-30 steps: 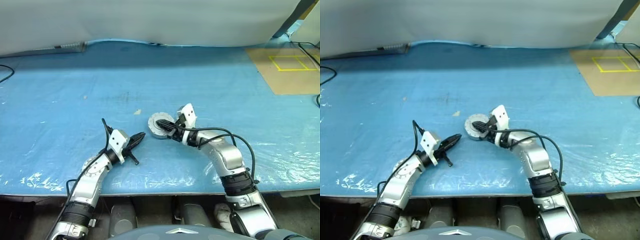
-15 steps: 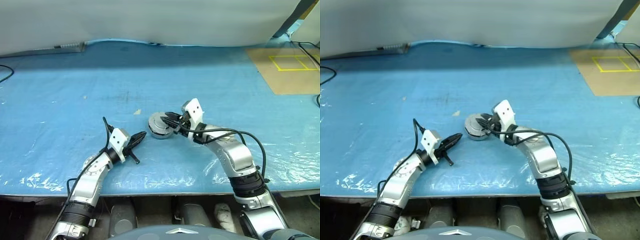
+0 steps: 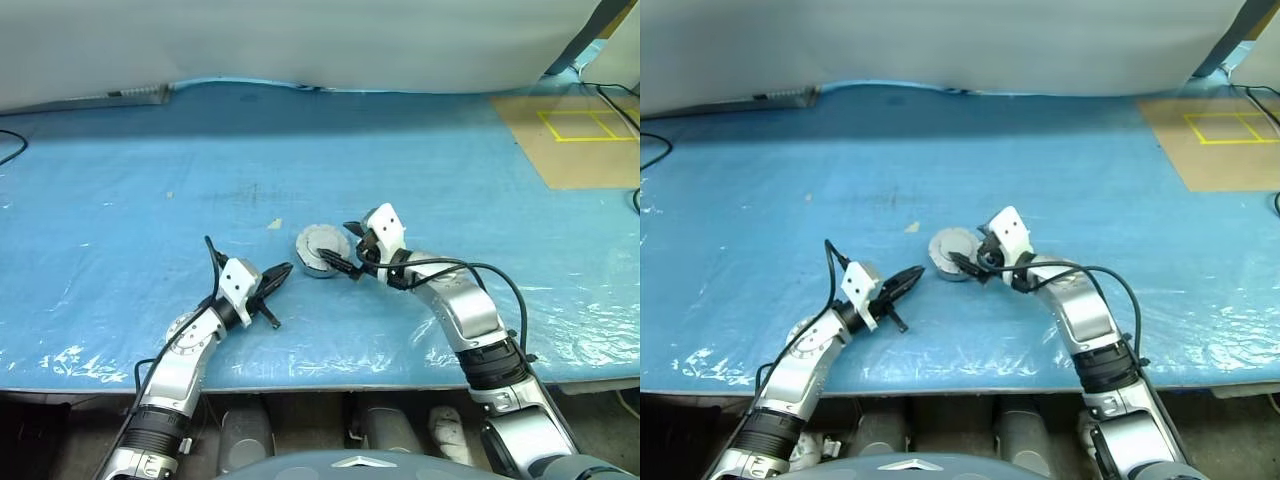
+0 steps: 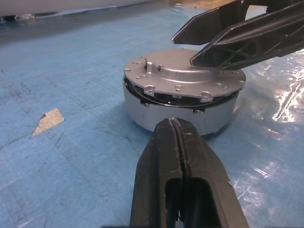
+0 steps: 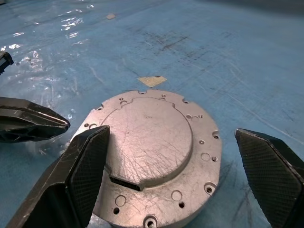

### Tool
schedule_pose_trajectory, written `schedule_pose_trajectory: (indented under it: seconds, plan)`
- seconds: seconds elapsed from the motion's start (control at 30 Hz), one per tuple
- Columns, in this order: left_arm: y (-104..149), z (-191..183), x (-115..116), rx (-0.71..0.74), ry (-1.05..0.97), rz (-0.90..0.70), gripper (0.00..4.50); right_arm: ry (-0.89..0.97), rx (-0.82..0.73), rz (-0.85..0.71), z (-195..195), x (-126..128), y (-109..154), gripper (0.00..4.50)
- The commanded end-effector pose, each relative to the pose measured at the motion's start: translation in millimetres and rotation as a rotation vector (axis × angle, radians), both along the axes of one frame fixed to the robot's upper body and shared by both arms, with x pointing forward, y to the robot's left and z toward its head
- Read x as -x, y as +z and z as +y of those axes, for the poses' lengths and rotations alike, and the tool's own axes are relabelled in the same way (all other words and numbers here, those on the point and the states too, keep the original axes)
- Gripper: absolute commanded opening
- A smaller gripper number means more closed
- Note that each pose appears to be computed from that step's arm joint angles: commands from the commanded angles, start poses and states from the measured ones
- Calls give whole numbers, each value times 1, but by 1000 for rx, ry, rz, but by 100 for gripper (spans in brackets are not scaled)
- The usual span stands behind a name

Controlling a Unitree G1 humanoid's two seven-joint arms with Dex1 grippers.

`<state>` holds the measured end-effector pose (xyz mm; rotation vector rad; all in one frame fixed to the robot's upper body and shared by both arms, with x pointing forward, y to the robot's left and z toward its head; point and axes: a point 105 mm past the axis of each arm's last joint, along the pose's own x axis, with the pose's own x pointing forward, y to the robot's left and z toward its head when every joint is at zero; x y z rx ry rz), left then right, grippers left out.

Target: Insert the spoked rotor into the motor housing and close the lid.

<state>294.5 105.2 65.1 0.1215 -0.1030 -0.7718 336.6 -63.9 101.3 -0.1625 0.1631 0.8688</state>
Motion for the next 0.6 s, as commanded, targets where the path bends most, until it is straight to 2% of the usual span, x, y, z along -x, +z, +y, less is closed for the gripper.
schedule_pose_trajectory:
  seconds: [0.03, 0.4, 0.5, 0.6]
  plan:
    - [10, 0, 1, 31, 20, -60, 0, 29, -12, -45, 10, 0, 9, 447]
    - [5, 0, 2, 62, 35, -55, 0, 48, -10, -26, 18, 4, 2, 447]
    - [2, 0, 2, 60, 34, -54, 0, 24, 9, -33, 15, -1, 1, 384]
    - [0, 0, 3, 58, 33, -53, 0, 17, 19, -52, 15, -2, 2, 296]
